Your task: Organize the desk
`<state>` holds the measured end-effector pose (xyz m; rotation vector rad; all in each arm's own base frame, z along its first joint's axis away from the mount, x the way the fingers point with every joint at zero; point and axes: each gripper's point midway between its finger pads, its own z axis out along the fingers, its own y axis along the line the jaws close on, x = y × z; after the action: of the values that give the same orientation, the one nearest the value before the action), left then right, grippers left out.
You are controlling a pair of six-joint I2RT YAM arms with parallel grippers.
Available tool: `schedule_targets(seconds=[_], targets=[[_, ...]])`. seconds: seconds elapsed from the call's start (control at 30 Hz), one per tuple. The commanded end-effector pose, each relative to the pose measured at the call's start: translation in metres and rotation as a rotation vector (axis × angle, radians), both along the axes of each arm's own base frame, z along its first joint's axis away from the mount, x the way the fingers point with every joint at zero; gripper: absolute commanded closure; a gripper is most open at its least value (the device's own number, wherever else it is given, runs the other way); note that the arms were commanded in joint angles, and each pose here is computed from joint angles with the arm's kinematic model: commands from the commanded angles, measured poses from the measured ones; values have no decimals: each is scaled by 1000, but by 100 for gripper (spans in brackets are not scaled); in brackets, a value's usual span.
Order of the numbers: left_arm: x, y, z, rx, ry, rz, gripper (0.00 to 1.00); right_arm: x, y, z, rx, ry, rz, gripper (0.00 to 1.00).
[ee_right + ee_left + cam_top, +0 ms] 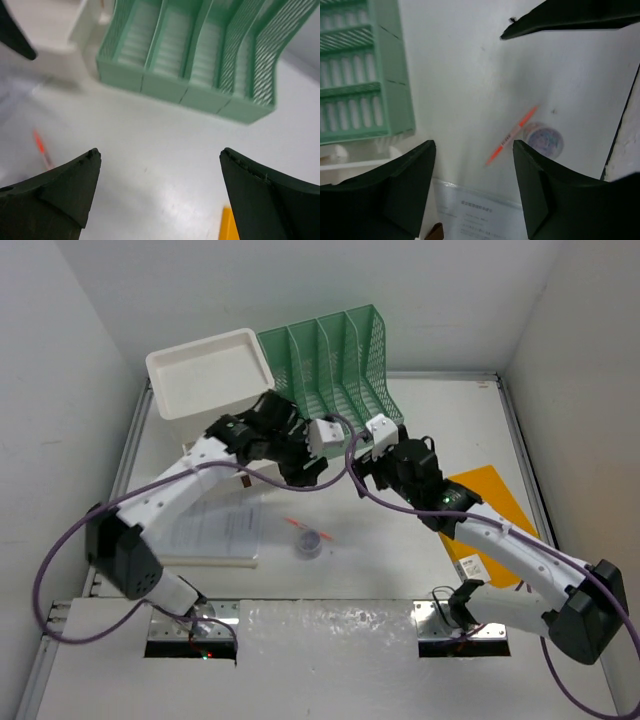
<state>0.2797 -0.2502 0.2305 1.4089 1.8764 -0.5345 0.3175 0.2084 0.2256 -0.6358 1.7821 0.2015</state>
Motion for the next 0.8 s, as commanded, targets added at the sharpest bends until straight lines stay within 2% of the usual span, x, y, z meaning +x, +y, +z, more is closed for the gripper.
schedule_targets(seconds=[0.0,0.13,0.17,0.3,0.5,0.77], targets=[[-5,3,-52,171,80,-111,41,-19,-3,0,83,43,0,1],[-18,10,-83,234,96,-223,43,-33,-17,-3,89,27,-8,1],[-17,14,-89,256,62,-253,43,-35,-18,-3,85,23,1,1],[-25,36,-129,340,79,-280,44,-45,-23,-4,96,18,11,1],[-40,34,-174,348,135,-370,43,-51,-36,5,118,-12,-27,1],[-22,16,-195,292,58,-364,45,-60,-40,7,123,-26,-6,1]])
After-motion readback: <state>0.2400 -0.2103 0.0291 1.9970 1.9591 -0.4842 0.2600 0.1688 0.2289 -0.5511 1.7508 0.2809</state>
